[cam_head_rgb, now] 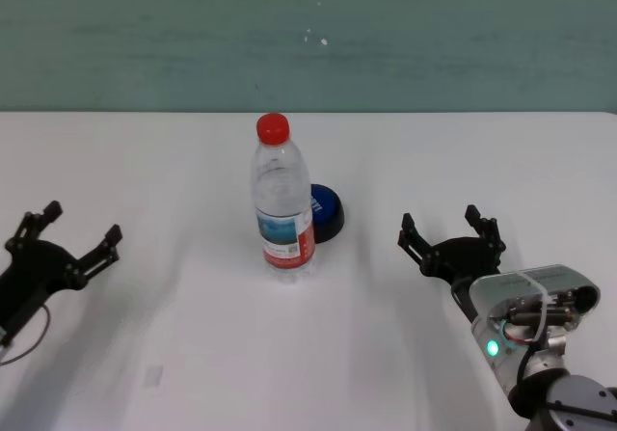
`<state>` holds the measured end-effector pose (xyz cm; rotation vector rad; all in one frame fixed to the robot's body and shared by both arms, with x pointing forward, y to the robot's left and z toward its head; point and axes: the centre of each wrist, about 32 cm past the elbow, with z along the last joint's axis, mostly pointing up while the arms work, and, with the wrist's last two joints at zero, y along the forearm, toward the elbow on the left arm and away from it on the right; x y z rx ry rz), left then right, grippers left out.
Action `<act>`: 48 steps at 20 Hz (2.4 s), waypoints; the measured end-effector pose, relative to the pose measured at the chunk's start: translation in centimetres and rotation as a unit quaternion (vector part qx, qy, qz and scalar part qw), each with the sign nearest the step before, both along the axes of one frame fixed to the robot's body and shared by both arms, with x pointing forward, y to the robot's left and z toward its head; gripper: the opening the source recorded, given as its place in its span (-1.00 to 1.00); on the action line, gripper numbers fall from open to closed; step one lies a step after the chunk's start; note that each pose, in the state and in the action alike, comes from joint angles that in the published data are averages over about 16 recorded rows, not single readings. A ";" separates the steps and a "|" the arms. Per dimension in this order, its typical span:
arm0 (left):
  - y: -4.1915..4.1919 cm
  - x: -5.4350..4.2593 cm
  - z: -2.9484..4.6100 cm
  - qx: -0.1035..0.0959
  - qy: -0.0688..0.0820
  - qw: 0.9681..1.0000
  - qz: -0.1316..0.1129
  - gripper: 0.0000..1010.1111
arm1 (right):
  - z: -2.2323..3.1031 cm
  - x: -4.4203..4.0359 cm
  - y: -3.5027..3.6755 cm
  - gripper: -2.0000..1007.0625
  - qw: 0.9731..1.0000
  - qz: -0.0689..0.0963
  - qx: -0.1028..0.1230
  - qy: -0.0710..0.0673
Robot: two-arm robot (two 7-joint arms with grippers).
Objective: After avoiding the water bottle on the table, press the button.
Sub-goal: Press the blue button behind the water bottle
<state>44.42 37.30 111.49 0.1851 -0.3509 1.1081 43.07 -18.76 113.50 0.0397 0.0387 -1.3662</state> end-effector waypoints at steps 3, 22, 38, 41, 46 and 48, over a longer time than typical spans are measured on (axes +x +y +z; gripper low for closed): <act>0.26 0.94 -0.11 0.001 -0.002 1.000 0.000 0.98 | 0.00 0.00 0.00 0.99 1.000 0.000 0.000 0.000; -0.37 7.82 -0.43 -0.018 -0.013 1.000 -0.007 0.98 | 0.00 0.00 0.00 0.99 1.000 0.000 0.000 0.000; -4.20 12.26 -0.48 -0.031 -0.010 0.999 -0.008 0.98 | 0.00 0.00 0.00 0.99 1.000 0.000 0.000 0.000; -5.06 12.71 -0.58 -0.033 -0.007 0.999 -0.009 0.98 | 0.00 0.00 0.00 0.99 1.000 0.000 0.000 0.000; -6.52 13.13 -0.70 -0.032 -0.004 0.999 -0.015 0.98 | 0.00 0.00 0.00 0.99 1.000 0.000 0.000 0.000; -7.01 13.23 -0.73 -0.030 -0.004 0.999 -0.018 0.98 | 0.00 0.00 0.00 0.99 1.000 0.000 0.000 0.000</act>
